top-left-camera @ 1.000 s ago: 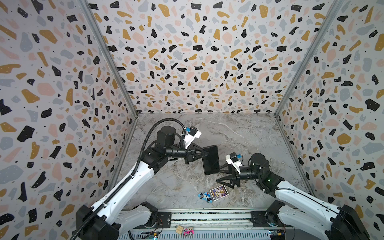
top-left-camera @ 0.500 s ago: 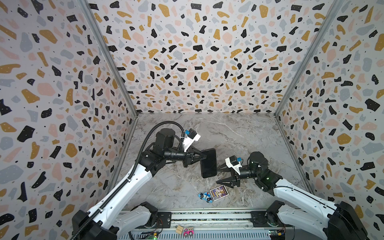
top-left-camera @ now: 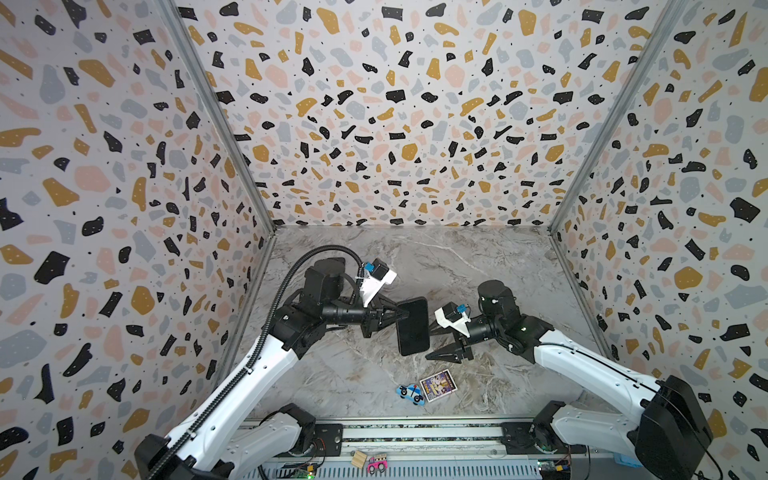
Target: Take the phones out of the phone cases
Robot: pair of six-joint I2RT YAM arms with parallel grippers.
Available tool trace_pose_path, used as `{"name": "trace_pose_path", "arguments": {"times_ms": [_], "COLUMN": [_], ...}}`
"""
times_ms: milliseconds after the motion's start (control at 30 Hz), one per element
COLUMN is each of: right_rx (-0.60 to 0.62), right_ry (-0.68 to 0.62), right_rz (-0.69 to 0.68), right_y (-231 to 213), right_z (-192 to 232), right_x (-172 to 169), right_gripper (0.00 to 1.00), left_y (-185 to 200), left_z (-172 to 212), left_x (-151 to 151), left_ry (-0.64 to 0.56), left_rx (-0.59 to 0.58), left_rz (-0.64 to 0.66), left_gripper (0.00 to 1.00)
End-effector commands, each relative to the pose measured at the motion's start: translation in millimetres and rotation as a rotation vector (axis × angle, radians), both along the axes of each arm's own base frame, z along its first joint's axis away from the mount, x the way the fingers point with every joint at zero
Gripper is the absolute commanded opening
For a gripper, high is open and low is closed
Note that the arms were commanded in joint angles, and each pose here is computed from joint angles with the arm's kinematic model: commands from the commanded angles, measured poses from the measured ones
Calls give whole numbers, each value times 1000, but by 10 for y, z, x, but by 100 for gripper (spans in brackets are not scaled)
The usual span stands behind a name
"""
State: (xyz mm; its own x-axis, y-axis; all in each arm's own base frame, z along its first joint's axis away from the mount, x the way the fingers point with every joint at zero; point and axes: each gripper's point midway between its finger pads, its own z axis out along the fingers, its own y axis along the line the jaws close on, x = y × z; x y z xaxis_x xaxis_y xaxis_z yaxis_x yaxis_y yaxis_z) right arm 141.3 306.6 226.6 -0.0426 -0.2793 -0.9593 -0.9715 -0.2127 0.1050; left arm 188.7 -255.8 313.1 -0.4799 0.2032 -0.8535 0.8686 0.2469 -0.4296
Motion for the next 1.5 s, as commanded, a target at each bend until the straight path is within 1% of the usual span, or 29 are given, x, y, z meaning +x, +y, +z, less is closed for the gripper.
{"name": "trace_pose_path", "arguments": {"times_ms": [0, 100, 500, 833, 1000, 1467], "right_rx": [-51, -55, -1, 47, 50, 49], "right_ry": [25, 18, -8, -11, -3, 23], "right_rz": [36, 34, 36, 18, 23, 26], "right_y": [-48, -58, -93, -121, -113, -104], "right_z": [-80, -101, -32, 61, 58, -33], "right_x": [-89, -94, -123, -54, -52, -53], "right_gripper": [59, 57, 47, 38, 33, 23], "left_y": [-7, -10, -23, -26, -31, -27], "left_z": [205, 218, 194, 187, 189, 161], "left_x": [-24, -29, -18, -21, -12, 71], "left_ry": [-80, -82, -71, -64, -60, -52], "left_rx": [-51, -56, -62, -67, -68, -57], "left_rz": [-16, -18, -19, -21, -21, 8], "left_gripper": [0, 0, 0, 0, 0, 0]}}
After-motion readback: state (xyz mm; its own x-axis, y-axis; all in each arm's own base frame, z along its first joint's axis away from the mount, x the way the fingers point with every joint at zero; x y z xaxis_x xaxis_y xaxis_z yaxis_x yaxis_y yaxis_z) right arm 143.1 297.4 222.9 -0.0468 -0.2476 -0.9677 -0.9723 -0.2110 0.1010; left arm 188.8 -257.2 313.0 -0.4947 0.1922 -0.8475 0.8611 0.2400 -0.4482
